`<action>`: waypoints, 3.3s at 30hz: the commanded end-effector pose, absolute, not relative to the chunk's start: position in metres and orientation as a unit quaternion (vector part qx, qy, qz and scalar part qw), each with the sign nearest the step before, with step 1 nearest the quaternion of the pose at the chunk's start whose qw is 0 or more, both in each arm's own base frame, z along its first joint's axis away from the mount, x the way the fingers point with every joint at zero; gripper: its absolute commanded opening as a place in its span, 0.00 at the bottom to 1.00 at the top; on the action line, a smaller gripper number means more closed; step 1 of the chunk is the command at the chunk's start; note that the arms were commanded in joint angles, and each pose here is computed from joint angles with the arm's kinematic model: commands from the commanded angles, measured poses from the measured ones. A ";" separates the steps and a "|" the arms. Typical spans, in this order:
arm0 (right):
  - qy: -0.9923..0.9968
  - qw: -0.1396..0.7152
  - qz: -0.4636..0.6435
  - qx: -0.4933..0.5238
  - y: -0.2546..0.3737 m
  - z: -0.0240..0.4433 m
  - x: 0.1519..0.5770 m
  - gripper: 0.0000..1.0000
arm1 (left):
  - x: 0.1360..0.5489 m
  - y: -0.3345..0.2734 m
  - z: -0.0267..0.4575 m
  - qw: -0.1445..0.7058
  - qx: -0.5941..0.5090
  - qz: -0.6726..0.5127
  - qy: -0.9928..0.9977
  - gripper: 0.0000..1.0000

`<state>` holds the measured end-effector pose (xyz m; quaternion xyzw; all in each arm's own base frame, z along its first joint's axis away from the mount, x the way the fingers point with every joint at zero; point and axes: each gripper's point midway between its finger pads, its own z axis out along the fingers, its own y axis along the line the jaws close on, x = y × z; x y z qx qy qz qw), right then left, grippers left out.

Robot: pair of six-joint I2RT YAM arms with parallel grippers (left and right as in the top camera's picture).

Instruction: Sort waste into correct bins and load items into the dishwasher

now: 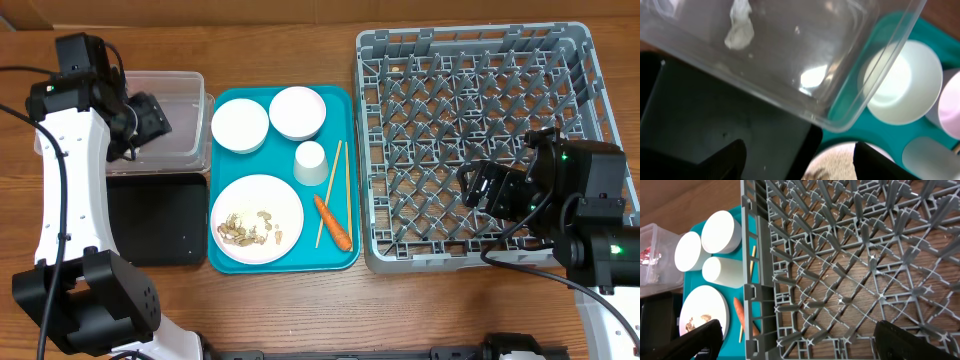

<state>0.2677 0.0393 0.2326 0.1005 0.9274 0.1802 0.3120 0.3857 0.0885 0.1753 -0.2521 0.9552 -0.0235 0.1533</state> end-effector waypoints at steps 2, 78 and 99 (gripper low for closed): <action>0.920 0.332 0.182 0.096 0.039 0.246 0.274 1.00 | 0.361 0.058 0.174 0.101 -0.230 -0.055 0.966 0.74; 0.965 0.148 0.115 -0.183 0.323 0.062 0.387 0.64 | 0.248 0.052 0.163 0.065 -0.301 -0.039 0.951 0.87; 0.947 0.291 0.108 -0.077 0.219 0.273 0.427 0.51 | 0.252 0.053 0.164 0.074 -0.300 -0.039 0.950 0.87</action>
